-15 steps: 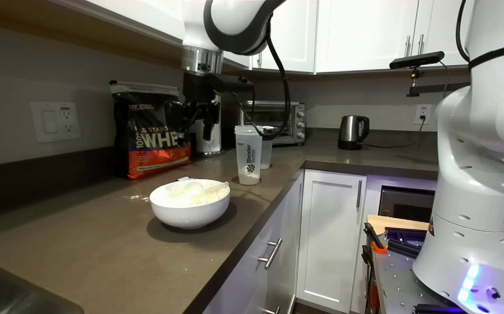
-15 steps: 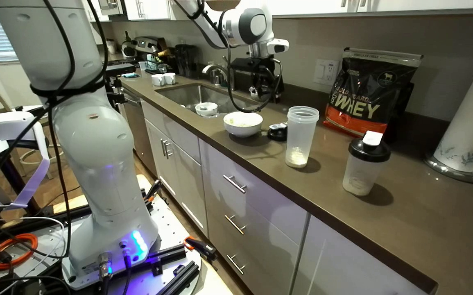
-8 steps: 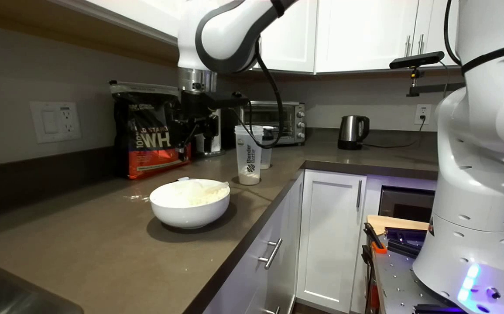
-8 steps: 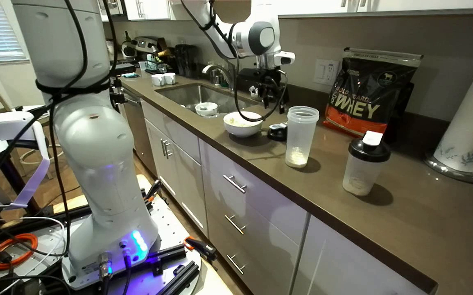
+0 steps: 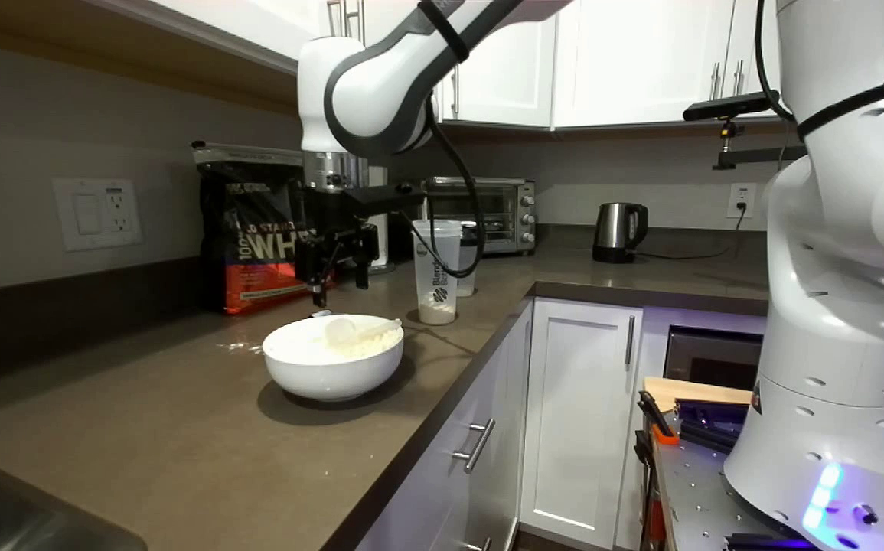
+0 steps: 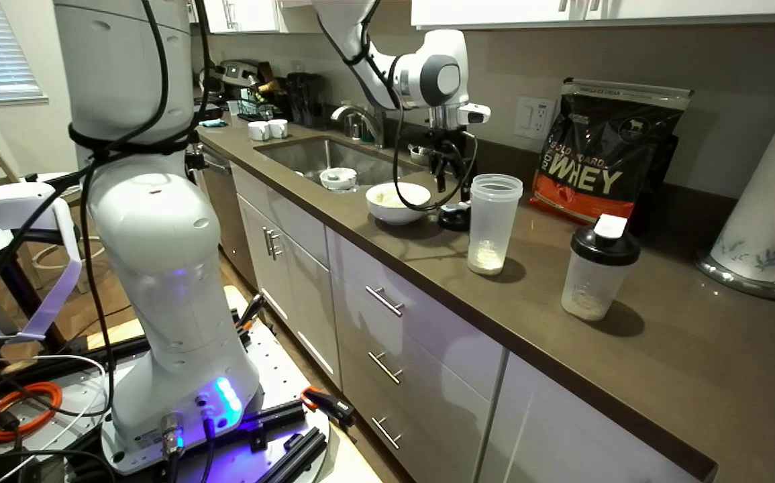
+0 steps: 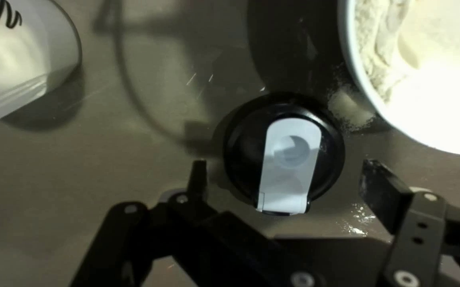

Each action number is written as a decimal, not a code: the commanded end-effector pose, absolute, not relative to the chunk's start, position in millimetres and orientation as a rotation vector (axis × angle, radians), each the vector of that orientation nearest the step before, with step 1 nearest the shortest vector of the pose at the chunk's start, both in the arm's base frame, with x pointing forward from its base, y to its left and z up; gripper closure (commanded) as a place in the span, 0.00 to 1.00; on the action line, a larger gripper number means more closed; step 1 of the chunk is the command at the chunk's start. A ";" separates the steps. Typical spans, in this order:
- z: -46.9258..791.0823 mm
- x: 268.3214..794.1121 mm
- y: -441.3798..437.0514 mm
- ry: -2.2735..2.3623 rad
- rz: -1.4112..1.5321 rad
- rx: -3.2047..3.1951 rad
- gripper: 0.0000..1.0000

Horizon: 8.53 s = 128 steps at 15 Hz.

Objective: Put the black lid on top of the bottle on the left

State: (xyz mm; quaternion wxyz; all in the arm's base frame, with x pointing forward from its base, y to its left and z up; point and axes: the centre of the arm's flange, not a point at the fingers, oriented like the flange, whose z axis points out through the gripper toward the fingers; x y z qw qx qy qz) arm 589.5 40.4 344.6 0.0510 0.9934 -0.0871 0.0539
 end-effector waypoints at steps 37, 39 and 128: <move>397.2 571.5 84.6 -0.187 0.102 3.049 0.88; 412.1 559.6 87.4 -0.169 0.134 3.053 0.88; 492.2 486.8 -123.9 -0.648 0.063 2.993 0.88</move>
